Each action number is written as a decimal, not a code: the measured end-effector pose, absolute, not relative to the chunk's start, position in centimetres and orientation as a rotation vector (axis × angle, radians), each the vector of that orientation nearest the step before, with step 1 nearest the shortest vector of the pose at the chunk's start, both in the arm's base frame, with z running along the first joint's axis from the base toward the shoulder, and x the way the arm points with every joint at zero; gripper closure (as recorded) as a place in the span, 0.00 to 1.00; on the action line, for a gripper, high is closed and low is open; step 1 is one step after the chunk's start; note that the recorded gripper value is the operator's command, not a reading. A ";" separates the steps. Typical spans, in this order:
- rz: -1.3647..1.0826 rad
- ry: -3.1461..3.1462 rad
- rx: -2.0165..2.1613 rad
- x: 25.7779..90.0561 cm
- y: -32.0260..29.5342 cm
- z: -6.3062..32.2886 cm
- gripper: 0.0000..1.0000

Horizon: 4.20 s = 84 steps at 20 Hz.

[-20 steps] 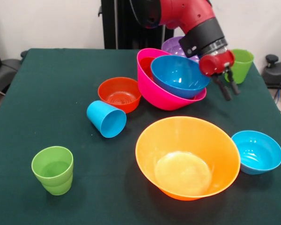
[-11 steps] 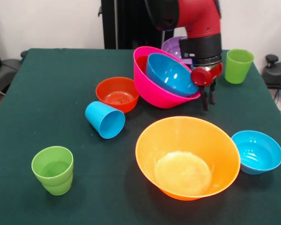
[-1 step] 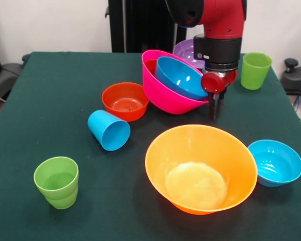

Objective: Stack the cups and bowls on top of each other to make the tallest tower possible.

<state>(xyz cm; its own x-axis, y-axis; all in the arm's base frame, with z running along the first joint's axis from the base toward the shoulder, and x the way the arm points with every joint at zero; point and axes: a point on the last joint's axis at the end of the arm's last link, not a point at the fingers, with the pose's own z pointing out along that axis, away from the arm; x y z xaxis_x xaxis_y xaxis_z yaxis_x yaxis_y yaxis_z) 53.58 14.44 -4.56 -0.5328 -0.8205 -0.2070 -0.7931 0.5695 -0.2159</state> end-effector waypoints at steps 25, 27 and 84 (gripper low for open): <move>-0.192 2.244 -1.303 56.6 15.6 -1.9 0.00; -0.212 2.231 -1.303 57.2 15.7 -1.5 0.00; -0.510 2.186 -1.219 68.1 8.1 1.2 0.00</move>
<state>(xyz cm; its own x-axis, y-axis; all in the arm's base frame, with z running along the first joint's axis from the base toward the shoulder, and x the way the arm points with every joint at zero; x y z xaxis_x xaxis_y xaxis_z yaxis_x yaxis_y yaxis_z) 68.07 8.06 1.21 -0.4153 -0.8590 -0.2993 -0.6377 0.5096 -0.5776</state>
